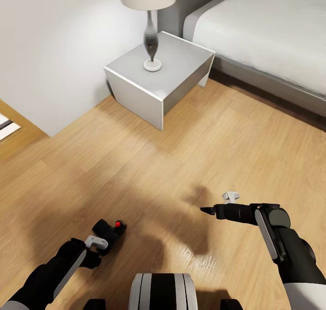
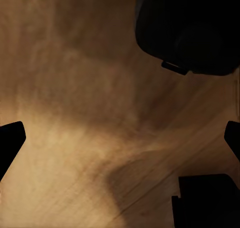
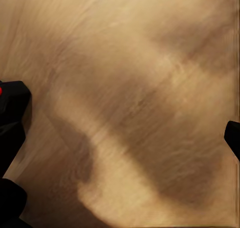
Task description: Attach the digital camera to the camera tripod in the bedroom.
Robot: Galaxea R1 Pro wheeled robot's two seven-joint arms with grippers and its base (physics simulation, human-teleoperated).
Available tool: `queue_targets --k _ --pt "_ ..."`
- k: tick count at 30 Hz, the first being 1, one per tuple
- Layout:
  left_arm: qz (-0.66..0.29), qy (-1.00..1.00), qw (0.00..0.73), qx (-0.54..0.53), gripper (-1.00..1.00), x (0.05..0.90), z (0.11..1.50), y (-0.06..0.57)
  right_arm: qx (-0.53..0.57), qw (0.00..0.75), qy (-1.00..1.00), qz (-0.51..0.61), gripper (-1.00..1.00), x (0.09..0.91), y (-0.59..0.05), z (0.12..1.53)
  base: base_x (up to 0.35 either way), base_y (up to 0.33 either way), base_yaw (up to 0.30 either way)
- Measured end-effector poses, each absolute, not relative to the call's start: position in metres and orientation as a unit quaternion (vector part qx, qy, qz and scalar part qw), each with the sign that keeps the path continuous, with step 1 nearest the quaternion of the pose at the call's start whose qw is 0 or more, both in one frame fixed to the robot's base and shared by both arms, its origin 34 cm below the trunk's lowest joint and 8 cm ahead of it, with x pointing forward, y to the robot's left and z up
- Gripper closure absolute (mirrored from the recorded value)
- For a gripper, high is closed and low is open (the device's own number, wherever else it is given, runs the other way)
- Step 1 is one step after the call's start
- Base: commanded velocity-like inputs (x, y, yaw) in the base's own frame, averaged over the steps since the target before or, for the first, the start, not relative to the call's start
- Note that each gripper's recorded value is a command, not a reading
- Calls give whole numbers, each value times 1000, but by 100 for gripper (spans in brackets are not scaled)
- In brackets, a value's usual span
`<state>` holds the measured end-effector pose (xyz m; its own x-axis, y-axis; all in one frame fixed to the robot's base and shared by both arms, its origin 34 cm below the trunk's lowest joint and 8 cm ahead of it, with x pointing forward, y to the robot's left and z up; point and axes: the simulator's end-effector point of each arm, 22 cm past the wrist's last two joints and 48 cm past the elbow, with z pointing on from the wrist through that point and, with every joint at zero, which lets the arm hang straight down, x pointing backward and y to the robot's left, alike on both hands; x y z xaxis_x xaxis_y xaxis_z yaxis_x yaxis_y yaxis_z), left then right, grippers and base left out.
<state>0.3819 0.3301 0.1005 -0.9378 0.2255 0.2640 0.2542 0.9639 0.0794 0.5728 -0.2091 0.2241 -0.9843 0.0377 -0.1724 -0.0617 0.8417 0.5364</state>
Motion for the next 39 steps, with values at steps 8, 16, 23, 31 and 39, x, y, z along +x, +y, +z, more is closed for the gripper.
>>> queue_targets --k 8,16,23,31,39 --pt "-56 -983 126 -122 -100 383 101 330 -7 90 956 280 -100 574 -209 225 0 0 -151" --pt "-54 -983 126 -122 -100 383 101 328 -7 90 956 279 -100 574 -210 225 0 0 -19" --pt "-52 -983 130 -122 -100 380 100 328 -7 90 956 278 -100 574 -210 225 0 0 -2" --pt "-51 -982 136 -121 -100 374 99 329 -6 93 955 280 -100 575 -209 225 0 0 0" --pt "-25 -983 138 -117 -100 372 98 319 -6 93 955 281 -100 575 -209 225 0 0 0"
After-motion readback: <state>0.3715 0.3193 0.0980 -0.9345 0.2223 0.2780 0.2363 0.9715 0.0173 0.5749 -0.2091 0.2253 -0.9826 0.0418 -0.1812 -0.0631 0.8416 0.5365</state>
